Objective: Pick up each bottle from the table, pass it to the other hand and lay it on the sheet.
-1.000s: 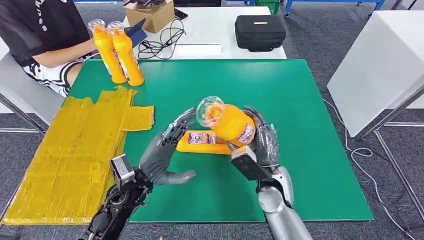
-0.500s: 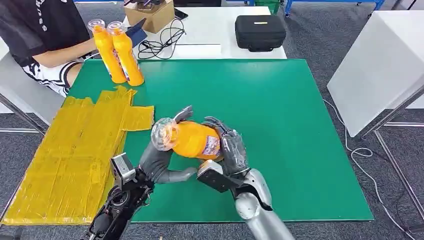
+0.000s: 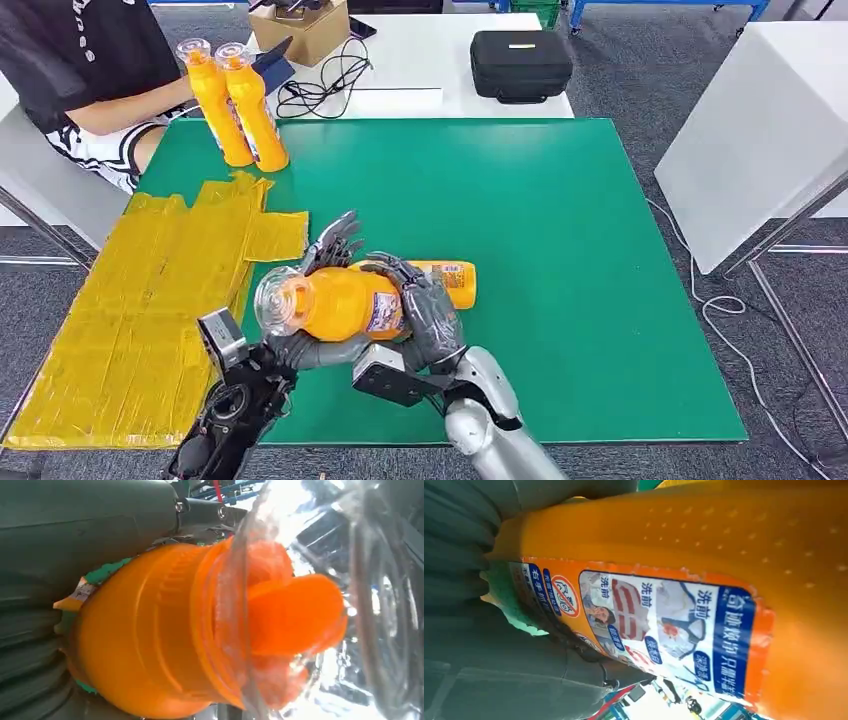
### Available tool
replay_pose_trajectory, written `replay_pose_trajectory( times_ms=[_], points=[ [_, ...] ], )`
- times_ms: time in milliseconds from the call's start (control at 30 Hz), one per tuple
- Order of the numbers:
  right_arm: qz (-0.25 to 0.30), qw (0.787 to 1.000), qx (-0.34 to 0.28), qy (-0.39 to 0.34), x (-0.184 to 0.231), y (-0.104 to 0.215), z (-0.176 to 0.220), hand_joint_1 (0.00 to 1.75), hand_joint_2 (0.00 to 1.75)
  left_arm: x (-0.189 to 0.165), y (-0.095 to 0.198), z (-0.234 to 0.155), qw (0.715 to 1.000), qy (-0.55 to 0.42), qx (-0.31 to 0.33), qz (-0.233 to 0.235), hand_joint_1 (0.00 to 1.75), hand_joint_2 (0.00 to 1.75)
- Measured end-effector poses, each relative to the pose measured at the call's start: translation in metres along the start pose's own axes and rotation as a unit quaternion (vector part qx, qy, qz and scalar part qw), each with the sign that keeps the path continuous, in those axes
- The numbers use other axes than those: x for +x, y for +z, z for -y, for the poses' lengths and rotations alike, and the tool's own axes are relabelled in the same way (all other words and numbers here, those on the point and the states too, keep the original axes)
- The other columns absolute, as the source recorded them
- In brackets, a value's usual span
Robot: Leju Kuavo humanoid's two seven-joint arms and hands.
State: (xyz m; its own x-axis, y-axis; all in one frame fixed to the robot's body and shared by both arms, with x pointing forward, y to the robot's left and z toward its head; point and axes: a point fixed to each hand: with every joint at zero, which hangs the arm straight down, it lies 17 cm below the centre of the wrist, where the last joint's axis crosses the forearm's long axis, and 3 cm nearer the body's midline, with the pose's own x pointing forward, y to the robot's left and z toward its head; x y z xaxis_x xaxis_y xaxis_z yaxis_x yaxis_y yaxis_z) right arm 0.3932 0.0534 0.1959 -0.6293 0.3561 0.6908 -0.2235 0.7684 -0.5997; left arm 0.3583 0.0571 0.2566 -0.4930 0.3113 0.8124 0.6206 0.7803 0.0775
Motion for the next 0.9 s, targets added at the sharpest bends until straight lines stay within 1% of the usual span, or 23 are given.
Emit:
replay_pose_trajectory(
  times_ms=[167, 200, 267, 300, 333, 400, 600, 900],
  points=[
    [0.016, 1.0, 0.017, -0.008, 0.013, -0.002, -0.011, 1.75, 1.75, -0.006, 0.008, -0.001, 1.0, -0.003, 0.01, -0.014, 0.0, 1.75],
    [0.019, 1.0, 0.018, -0.009, 0.017, -0.003, -0.012, 1.75, 1.75, -0.007, 0.01, -0.002, 1.0, -0.002, 0.013, -0.016, 0.07, 1.75],
    [0.022, 1.0, 0.019, -0.009, 0.019, -0.005, -0.013, 1.75, 1.75, -0.006, 0.011, -0.003, 1.0, -0.002, 0.016, -0.016, 0.07, 1.75],
    [0.023, 0.999, 0.02, -0.01, 0.02, -0.006, -0.013, 1.75, 1.75, -0.006, 0.012, -0.003, 1.0, -0.003, 0.016, -0.016, 1.47, 1.75],
    [0.024, 0.999, 0.02, -0.01, 0.02, -0.006, -0.013, 1.75, 1.75, -0.005, 0.012, -0.004, 1.0, -0.003, 0.016, -0.015, 1.69, 1.75],
    [0.025, 0.999, 0.02, -0.011, 0.021, -0.008, -0.012, 1.75, 1.75, -0.005, 0.013, -0.005, 1.0, -0.006, 0.017, -0.016, 1.75, 1.75],
    [0.026, 0.999, 0.017, -0.015, 0.022, -0.01, -0.01, 1.75, 1.75, 0.003, 0.011, -0.009, 1.0, -0.01, 0.022, -0.001, 1.75, 1.75],
    [0.031, 0.999, 0.016, -0.016, 0.026, -0.013, -0.013, 1.75, 1.75, 0.012, 0.013, -0.019, 0.999, 0.009, 0.043, 0.021, 1.75, 1.75]
  ],
)
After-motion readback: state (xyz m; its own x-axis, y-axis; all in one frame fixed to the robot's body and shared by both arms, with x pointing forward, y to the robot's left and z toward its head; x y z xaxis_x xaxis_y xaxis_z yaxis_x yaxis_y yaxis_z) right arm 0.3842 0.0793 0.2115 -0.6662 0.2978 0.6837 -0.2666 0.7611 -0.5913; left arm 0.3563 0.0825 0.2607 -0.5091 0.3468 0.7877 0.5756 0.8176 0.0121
